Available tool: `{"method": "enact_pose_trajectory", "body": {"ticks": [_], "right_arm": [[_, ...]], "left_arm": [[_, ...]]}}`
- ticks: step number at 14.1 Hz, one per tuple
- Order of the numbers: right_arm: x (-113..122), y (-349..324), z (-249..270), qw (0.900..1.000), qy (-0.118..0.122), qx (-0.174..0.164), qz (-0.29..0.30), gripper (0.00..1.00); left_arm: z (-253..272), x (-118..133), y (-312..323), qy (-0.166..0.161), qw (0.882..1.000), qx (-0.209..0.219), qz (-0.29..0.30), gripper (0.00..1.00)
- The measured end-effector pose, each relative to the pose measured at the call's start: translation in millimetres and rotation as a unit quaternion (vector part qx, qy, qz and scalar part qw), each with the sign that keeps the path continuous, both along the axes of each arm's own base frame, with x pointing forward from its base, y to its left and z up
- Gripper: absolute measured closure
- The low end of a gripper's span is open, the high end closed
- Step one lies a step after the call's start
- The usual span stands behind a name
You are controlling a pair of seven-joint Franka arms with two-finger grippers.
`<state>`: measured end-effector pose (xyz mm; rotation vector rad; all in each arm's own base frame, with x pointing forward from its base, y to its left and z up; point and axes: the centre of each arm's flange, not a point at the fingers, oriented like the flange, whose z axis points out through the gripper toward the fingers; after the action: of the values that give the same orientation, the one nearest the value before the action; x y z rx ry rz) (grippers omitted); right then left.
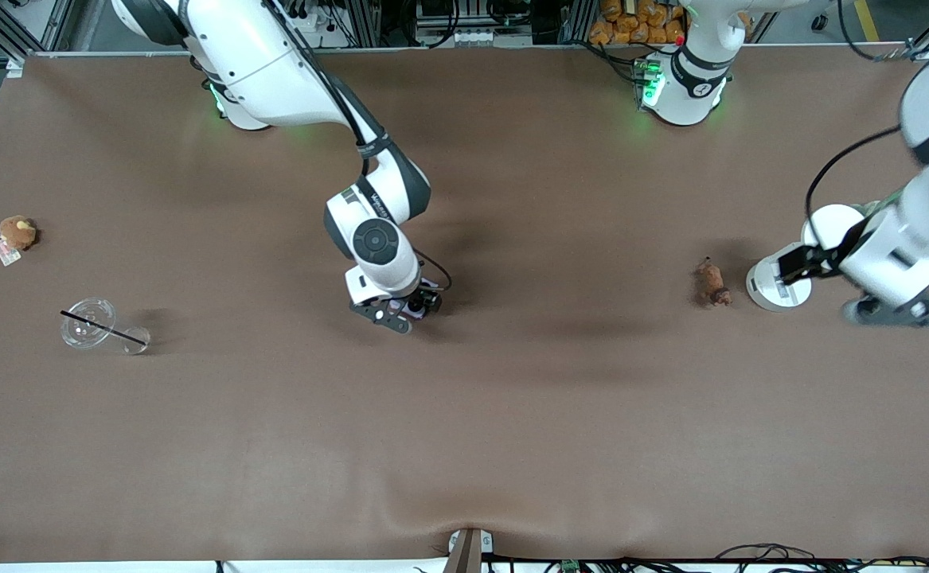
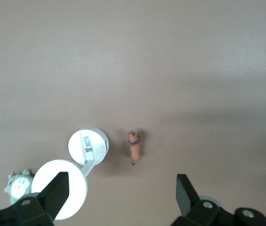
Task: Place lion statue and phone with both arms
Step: 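Carry the phone toward the clear cup while the left gripper withdraws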
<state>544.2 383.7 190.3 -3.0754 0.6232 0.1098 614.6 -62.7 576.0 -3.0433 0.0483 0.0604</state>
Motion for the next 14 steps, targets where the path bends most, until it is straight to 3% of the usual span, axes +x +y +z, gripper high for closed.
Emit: {"method": "enact_pose_trajectory", "body": {"ticks": [3, 5, 7, 9, 11, 14], "right_arm": [[44, -65, 84, 0.999, 0.014, -0.001, 0.046, 0.16], [66, -122, 143, 0.998, 0.005, 0.01, 0.068, 0.16], [85, -179, 170, 0.995, -0.009, 0.019, 0.096, 0.16], [100, -234, 169, 0.993, -0.012, 0.021, 0.117, 0.16], [113, -296, 157, 0.992, -0.012, 0.022, 0.127, 0.16], [119, -374, 120, 0.989, -0.006, 0.025, 0.143, 0.16]], "left_arm": [[31, -9, 9, -0.017, 1.0, -0.002, 0.009, 0.0], [55, -18, 9, -0.033, 0.999, -0.005, 0.009, 0.0], [62, -23, 11, -0.031, 0.999, -0.005, 0.016, 0.0], [62, -28, 25, -0.017, 0.999, -0.014, 0.034, 0.0], [70, -35, 34, -0.011, 0.998, -0.048, 0.047, 0.0], [73, -56, 29, -0.01, 0.998, -0.051, 0.044, 0.0]]}}
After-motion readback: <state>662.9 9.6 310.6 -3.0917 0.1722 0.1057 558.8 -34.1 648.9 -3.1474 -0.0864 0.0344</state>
